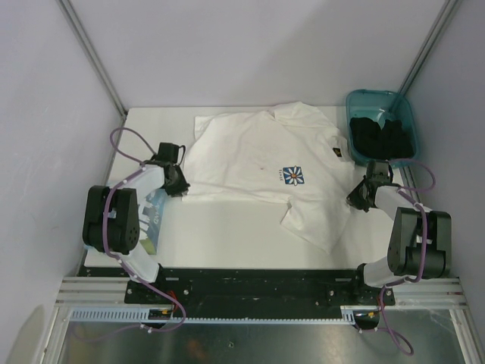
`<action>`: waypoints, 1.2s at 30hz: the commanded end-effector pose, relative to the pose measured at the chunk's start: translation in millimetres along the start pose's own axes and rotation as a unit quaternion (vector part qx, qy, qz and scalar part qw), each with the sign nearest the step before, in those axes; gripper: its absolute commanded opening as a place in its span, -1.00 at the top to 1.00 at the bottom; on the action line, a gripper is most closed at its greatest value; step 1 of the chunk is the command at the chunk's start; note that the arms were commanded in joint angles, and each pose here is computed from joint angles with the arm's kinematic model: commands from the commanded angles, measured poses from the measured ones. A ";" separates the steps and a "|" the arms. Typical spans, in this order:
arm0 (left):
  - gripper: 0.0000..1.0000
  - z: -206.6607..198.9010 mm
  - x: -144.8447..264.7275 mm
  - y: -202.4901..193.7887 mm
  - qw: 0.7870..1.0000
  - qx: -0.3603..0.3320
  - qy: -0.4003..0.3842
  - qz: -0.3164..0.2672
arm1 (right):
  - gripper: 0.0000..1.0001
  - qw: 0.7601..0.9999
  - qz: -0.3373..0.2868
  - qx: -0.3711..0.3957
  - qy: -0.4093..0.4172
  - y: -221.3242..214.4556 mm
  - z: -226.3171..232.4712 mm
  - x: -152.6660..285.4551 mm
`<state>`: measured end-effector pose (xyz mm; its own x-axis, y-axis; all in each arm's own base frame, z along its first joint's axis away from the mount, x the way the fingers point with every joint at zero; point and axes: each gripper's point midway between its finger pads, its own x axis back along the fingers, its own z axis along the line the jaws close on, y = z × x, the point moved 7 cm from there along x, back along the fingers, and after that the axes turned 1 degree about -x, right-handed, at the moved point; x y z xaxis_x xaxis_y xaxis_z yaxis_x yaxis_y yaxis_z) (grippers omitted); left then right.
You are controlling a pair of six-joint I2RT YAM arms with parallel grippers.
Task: Fold and stack the t-shirts
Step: Flatten out the tshirt
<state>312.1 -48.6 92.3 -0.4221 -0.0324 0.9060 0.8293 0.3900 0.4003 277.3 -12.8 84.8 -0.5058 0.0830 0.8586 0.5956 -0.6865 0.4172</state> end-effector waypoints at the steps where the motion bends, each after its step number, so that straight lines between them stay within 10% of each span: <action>1: 0.56 -5.9 3.9 11.8 1.000 0.002 -0.001 -0.029 | 1.00 0.999 -0.022 0.008 0.021 13.8 11.3 4.0; 36: 0.20 -15.5 10.1 -6.9 0.956 0.289 0.030 -0.044 | 1.00 0.999 -0.010 0.019 0.040 8.6 18.4 2.8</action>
<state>292.3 -66.0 94.7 -0.4160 -0.1005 0.9038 0.5038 0.8019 0.3211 278.6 -6.6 85.5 -0.5151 0.0482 0.8558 0.6116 -0.6788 0.4064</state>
